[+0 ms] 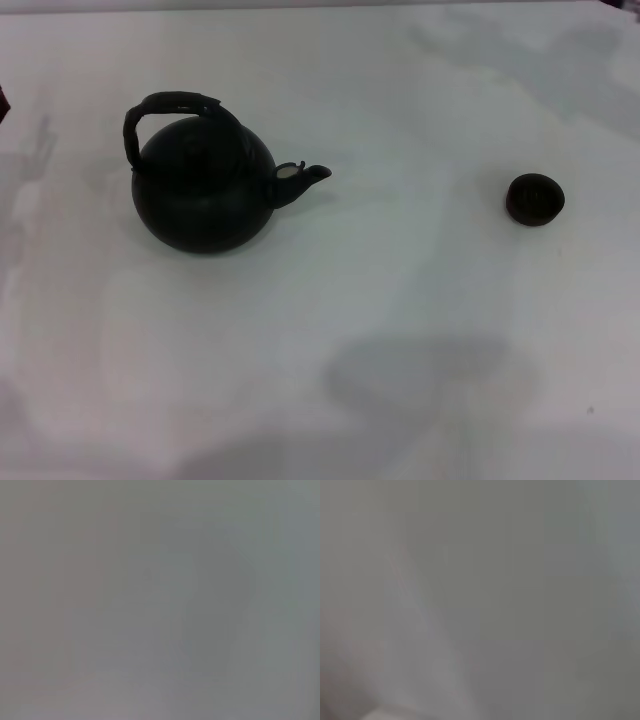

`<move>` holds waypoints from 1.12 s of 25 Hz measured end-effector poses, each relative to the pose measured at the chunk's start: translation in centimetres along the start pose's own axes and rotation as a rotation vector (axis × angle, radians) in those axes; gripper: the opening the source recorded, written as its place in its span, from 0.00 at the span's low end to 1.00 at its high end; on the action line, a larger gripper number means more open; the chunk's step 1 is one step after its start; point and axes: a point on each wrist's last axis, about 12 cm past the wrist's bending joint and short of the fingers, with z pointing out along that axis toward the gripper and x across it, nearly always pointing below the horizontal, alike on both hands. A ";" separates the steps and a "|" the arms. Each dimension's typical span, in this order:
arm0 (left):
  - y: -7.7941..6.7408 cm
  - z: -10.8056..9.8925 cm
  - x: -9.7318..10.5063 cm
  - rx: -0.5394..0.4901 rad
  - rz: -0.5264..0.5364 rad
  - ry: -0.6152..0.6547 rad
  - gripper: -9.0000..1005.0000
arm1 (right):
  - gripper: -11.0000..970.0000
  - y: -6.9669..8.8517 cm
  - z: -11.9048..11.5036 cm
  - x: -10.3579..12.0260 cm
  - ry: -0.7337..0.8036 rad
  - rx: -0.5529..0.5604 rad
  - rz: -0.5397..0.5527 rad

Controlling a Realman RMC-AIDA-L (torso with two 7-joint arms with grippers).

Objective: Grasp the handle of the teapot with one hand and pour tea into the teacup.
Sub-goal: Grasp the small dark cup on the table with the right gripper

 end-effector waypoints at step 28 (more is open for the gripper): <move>1.1 -0.2 -0.2 -0.059 -0.019 -0.016 0.87 | 0.80 8.3 3.9 -3.5 1.071 -0.088 -0.528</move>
